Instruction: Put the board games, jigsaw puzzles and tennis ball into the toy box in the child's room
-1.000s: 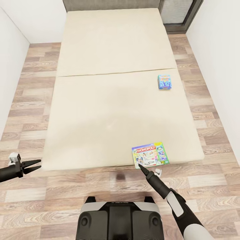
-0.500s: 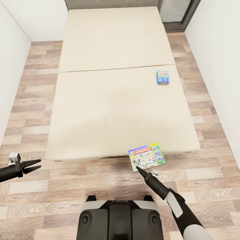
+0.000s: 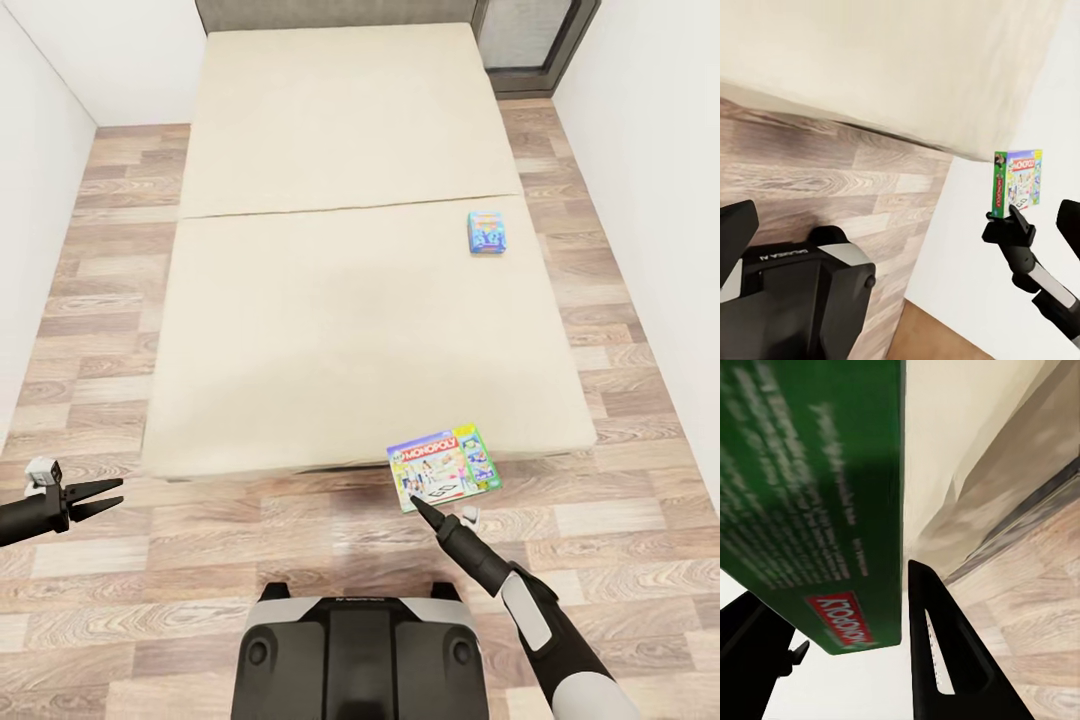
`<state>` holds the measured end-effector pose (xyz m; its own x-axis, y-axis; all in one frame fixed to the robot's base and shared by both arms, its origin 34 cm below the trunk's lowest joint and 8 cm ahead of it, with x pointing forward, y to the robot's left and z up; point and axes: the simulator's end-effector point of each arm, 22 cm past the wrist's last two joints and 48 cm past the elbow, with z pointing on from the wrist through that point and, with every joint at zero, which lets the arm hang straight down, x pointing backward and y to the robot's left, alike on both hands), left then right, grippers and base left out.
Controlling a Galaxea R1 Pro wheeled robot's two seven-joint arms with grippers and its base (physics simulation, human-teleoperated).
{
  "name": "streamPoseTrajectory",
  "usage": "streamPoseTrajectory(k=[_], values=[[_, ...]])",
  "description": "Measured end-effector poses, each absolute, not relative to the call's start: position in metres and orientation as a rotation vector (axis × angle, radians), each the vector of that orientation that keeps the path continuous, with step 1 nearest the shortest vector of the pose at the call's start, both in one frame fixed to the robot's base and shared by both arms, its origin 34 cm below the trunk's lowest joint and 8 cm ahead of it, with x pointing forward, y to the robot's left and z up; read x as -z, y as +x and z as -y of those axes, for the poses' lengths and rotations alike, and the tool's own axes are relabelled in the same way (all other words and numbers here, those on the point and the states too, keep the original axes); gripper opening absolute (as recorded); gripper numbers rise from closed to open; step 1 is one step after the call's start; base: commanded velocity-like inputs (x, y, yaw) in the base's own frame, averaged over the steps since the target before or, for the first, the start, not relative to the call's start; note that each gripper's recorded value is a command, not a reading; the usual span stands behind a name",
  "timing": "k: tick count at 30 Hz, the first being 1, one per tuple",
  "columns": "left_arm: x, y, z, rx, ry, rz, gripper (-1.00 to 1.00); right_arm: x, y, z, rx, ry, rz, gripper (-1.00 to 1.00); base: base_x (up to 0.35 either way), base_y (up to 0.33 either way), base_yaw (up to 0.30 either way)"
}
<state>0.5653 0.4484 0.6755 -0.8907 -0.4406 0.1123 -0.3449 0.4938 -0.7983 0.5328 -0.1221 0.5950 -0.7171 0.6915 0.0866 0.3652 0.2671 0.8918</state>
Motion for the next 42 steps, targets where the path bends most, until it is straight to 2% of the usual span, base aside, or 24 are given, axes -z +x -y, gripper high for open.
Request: streamPoseTrajectory(k=[11,19,29,42], values=[[-0.683,0.556,-0.445,1.371,-0.681,-2.648,1.0,-0.609,0.529,0.115,-1.464,0.953,-2.215,-1.0,0.0,0.0,0.0],[-0.687,0.55,-0.443,1.377,-0.675,-2.663,1.0,-0.621,0.504,0.07,-1.574,0.774,-2.335,-1.0,0.0,0.0,0.0],[-0.687,0.527,-0.432,1.401,-0.629,-2.755,1.0,-0.641,0.513,0.056,-1.593,0.653,-2.335,-1.0,0.0,0.0,0.0],[-0.683,0.512,-0.413,1.451,-0.613,-2.786,1.0,-0.636,0.502,0.086,-1.533,0.633,-2.386,-1.0,0.0,0.0,0.0]])
